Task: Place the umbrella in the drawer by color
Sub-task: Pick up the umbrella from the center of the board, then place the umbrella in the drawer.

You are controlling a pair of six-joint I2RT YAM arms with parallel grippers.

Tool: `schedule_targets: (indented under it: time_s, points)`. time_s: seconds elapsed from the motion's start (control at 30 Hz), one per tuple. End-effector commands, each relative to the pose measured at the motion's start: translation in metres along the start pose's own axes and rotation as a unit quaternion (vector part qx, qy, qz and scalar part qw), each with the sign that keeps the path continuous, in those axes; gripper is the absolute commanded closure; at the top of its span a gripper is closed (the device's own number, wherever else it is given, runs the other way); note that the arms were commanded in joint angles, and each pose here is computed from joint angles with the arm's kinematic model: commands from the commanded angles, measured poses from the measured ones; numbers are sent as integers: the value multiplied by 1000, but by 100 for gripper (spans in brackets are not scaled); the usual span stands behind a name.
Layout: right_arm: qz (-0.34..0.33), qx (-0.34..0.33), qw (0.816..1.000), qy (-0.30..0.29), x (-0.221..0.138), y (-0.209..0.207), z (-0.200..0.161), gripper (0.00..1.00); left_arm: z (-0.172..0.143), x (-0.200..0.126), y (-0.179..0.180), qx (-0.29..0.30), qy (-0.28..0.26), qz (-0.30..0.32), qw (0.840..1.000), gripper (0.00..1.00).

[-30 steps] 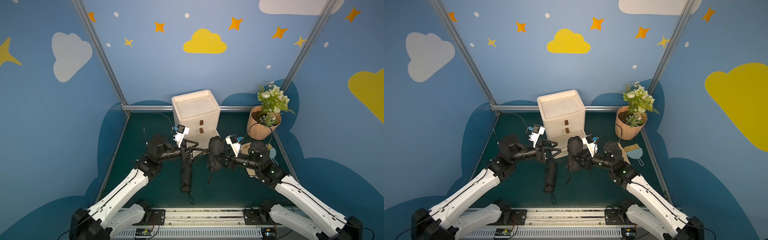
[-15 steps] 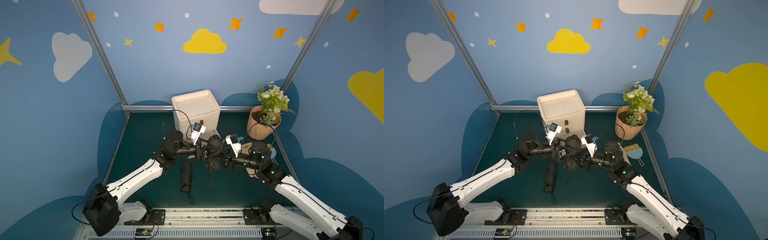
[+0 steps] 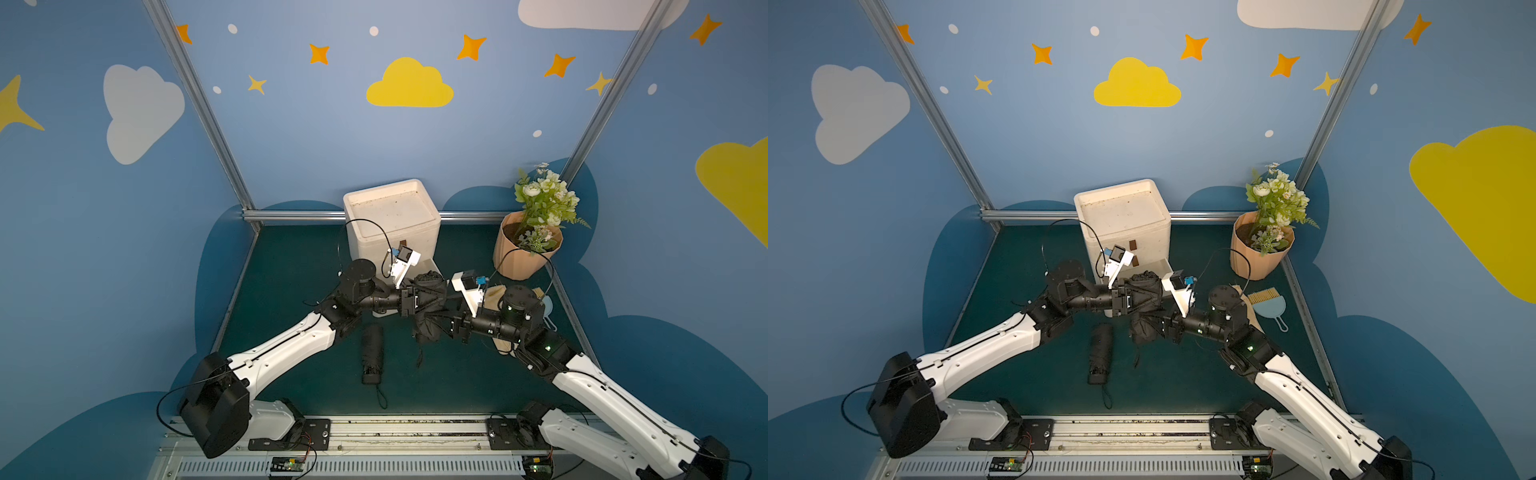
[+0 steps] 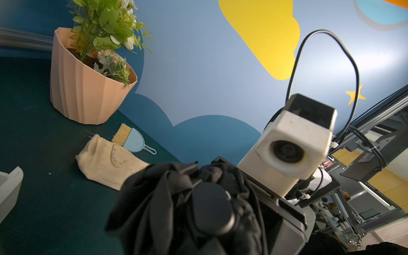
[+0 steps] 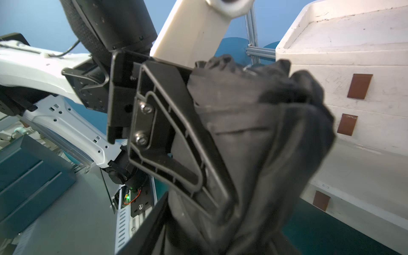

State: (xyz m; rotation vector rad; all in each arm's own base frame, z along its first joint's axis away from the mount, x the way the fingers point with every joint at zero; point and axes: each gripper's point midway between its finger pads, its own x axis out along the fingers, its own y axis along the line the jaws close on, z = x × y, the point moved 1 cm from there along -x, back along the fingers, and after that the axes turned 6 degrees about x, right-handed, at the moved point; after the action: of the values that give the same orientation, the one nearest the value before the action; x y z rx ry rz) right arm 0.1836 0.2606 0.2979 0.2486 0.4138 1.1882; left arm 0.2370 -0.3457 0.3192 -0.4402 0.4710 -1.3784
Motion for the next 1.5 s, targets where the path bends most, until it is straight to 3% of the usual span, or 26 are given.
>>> schedule_targets:
  time_s: [0.0,0.2,0.33,0.47,0.73,0.87,1.07,1.33,1.47]
  points:
    - [-12,-18,1000,-16,-12,6,17,39,15,-4,-6,32,-8,7,999,71]
    - [-66,-7,998,7,-28,-9,2,18,27,-11,-4,112,31,70,991,73]
    - [-139,-4,990,-3,-45,-32,-10,11,34,-13,17,198,105,146,964,75]
    - [-178,14,984,-23,-58,-48,-19,4,31,-10,69,264,198,236,914,77]
    - [-199,56,978,-30,-67,-61,-44,2,14,3,189,354,370,368,776,75]
    - [-212,59,975,-32,-73,-64,-50,2,-2,14,227,376,419,384,732,75]
    - [-218,65,973,-37,-77,-67,-56,2,-17,25,261,401,449,395,694,75]
    - [-222,70,972,-37,-77,-70,-59,2,-29,31,282,417,468,397,671,61]
    - [-223,75,971,-33,-76,-72,-61,2,-25,34,284,426,466,397,666,55]
